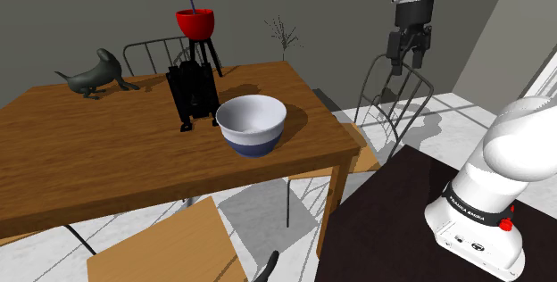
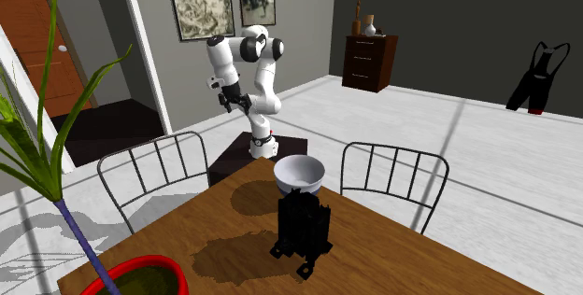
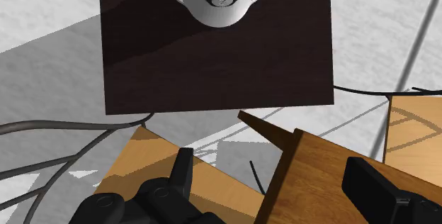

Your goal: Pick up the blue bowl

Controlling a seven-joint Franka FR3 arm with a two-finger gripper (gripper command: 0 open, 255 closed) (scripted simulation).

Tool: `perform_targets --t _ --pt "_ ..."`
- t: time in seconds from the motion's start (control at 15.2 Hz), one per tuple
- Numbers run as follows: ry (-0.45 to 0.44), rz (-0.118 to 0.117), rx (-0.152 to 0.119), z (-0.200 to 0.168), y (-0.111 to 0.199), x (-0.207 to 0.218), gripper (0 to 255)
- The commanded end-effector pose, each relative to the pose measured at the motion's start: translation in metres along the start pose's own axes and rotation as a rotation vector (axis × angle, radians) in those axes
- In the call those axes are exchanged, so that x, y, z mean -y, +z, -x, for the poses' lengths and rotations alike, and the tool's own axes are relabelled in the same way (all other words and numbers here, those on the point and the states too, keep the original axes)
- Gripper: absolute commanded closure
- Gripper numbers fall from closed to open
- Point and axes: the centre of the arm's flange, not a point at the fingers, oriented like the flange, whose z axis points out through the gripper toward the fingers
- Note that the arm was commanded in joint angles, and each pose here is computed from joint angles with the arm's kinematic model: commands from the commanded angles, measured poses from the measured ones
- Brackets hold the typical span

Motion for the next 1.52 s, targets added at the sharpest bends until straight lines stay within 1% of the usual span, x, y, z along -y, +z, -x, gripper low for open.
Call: perform_targets --t 0.0,0.73,1.45 --pt "0.0 0.0 0.0 0.0 0.0 0.0 0" --pt "0.022 -0.091 -0.087 -0.069 0.032 0.101 0" --pt "0.044 -0.181 -0.175 -0.143 0.049 0.203 0"
